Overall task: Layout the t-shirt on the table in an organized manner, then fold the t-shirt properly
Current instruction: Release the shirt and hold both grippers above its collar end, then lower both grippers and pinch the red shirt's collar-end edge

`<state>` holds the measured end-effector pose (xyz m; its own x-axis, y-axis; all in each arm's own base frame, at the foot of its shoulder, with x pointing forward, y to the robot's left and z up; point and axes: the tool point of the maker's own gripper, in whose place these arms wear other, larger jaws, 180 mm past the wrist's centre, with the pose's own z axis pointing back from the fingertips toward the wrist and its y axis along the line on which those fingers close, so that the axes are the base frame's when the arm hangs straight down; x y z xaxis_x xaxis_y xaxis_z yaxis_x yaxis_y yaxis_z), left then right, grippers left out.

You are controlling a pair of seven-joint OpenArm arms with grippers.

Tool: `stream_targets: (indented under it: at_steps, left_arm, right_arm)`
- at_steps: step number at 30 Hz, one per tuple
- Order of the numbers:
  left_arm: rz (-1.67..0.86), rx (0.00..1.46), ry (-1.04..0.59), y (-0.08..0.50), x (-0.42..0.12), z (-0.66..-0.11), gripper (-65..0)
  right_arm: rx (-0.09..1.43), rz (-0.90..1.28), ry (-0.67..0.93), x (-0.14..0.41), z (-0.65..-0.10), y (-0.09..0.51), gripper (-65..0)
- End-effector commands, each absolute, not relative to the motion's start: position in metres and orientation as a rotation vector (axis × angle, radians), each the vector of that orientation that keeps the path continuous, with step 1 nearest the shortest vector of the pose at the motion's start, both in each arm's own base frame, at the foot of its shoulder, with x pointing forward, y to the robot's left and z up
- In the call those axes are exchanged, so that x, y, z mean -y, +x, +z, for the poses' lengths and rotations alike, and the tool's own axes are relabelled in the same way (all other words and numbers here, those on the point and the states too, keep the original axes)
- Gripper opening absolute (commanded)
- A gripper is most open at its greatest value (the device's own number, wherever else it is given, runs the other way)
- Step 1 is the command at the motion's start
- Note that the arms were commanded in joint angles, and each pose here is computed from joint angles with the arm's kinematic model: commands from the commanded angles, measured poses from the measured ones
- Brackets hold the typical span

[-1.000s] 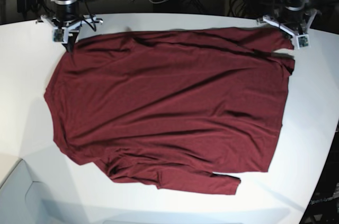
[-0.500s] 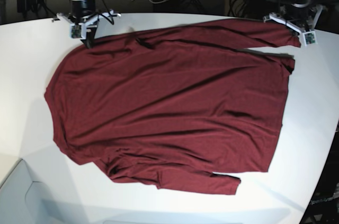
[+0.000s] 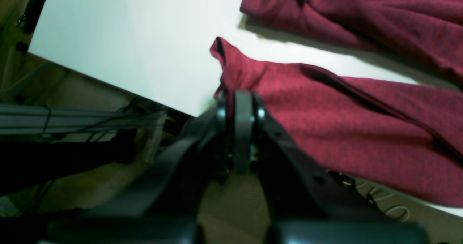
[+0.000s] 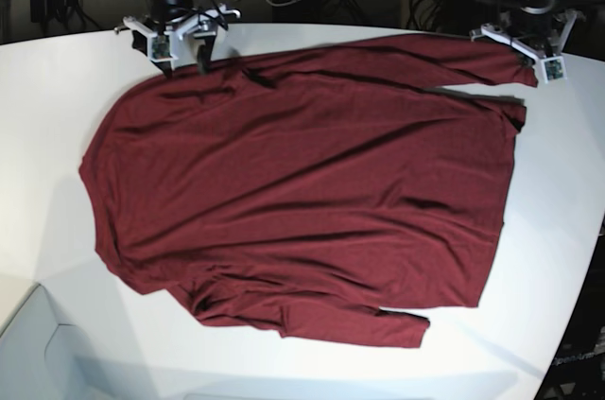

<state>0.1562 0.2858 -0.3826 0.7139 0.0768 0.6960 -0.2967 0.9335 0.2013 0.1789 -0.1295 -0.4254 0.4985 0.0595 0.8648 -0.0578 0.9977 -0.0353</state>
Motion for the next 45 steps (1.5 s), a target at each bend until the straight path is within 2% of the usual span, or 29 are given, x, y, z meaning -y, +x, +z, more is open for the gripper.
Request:
stream_targets:
  at_steps: [1,9,18,25,30,32,33,37,38,45]
  left_arm:
    - [0.197,0.781,0.328,0.160,-0.289,-0.373,-64.9]
    - [0.200,0.788,0.329,0.162,-0.290,-0.372,-64.9]
    - [0.200,0.789,0.329,0.162,-0.290,-0.372,-64.9]
    - [0.200,0.789,0.327,0.163,-0.289,-0.372,-64.9]
    - [0.199,0.789,0.326,0.163,-0.288,-0.372,-64.9]
    - [0.199,0.790,0.326,0.163,-0.288,-0.372,-64.9]
    - [0.199,0.790,0.326,0.163,-0.288,-0.372,-64.9]
    - [0.199,0.790,0.326,0.163,-0.288,-0.372,-64.9]
    - [0.199,0.790,0.326,0.163,-0.288,-0.372,-64.9]
    - [0.199,0.818,0.319,0.168,-0.284,-0.364,-64.9]
  right_arm:
    - [1.083,0.070,-0.002,0.130,-0.417,0.182,-28.5]
    - [1.032,0.072,-0.005,0.131,-0.435,0.173,-28.5]
    - [1.040,0.073,-0.011,0.134,-0.434,0.178,-28.6]
    - [0.925,0.070,-0.022,0.137,-0.451,0.181,-28.6]
    - [0.905,0.072,-0.022,0.137,-0.452,0.181,-29.5]
    - [0.905,0.075,-0.024,0.137,-0.452,0.181,-33.6]
    - [0.904,0.075,-0.024,0.137,-0.453,0.181,-37.7]
    - [0.901,0.074,-0.025,0.138,-0.454,0.180,-63.1]
    - [0.902,0.073,-0.027,0.139,-0.453,0.181,-65.0]
    - [0.966,0.055,-0.055,0.151,-0.436,0.181,-65.0]
